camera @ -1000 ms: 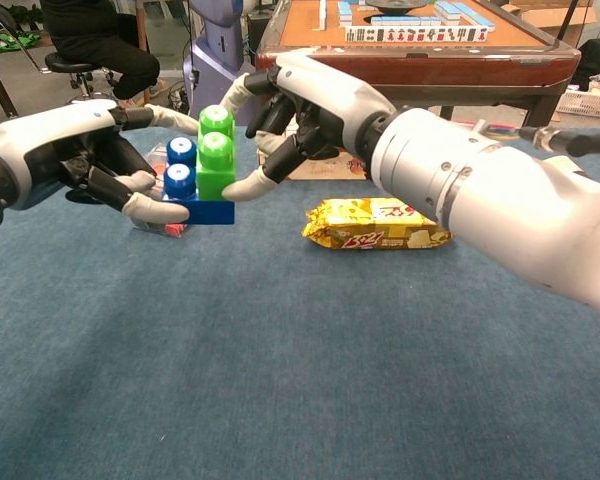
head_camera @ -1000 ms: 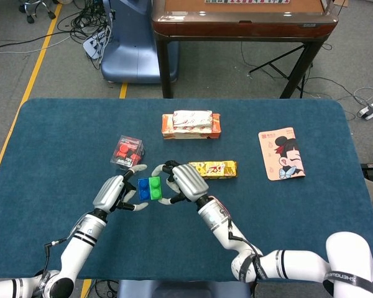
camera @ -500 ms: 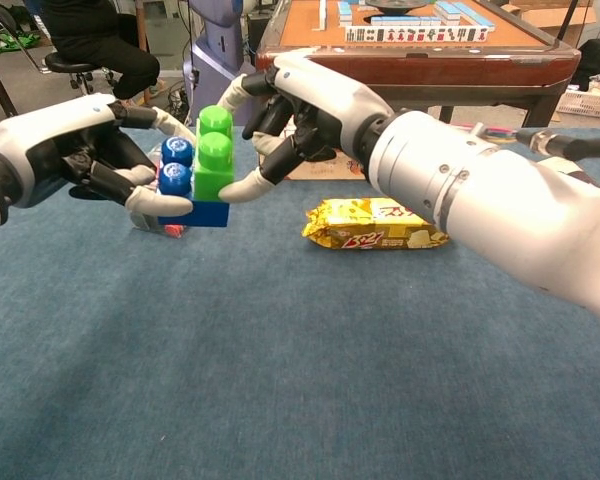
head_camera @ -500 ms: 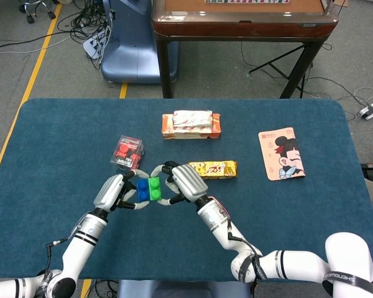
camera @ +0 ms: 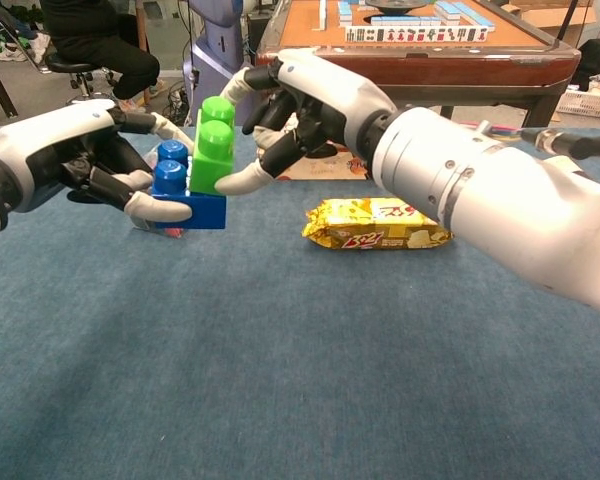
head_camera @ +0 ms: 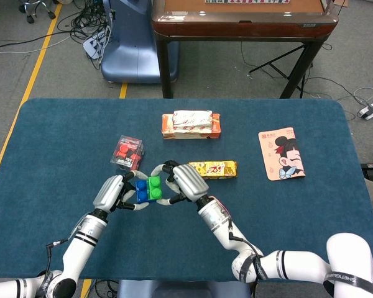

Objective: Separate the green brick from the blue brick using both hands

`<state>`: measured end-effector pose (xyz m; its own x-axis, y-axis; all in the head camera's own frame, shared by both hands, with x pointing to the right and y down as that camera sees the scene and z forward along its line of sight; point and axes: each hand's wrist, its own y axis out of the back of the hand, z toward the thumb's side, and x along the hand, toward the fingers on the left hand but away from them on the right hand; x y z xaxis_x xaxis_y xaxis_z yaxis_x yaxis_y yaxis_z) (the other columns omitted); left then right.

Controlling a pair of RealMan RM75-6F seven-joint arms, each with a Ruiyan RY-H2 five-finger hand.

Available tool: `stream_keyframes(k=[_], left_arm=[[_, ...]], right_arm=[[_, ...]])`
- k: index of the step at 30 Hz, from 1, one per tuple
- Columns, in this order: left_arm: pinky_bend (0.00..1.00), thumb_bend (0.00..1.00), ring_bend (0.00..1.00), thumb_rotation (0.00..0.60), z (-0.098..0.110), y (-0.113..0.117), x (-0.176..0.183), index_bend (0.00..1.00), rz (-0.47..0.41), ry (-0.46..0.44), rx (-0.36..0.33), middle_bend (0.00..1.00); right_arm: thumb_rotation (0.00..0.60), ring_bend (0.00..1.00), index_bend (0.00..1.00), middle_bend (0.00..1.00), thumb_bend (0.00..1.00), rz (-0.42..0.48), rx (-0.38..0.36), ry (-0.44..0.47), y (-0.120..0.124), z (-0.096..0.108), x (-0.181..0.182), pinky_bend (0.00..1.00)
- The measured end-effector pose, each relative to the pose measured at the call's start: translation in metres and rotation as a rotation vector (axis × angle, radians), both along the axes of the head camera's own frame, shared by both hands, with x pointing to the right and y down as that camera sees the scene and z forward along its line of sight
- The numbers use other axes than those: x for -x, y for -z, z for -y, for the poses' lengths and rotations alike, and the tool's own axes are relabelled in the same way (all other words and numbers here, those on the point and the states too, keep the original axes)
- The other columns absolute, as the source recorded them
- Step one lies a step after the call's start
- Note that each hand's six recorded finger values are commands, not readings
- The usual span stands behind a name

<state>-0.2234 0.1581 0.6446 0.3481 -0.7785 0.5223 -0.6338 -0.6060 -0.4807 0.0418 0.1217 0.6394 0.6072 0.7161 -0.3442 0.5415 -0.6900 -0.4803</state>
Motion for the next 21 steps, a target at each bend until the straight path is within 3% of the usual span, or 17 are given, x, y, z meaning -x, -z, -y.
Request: stream_keyframes(k=[21], left_arm=[[1.0,0.0,0.82,0.6,-0.0042,-0.0059,0.0019,0.63,0.033,-0.013,-0.003,0.98]], right_arm=[[0.6,1.0,0.69,1.0,0.33,0.064,0.026,-0.017,0.0064,0.0,-0.0056,1.0]])
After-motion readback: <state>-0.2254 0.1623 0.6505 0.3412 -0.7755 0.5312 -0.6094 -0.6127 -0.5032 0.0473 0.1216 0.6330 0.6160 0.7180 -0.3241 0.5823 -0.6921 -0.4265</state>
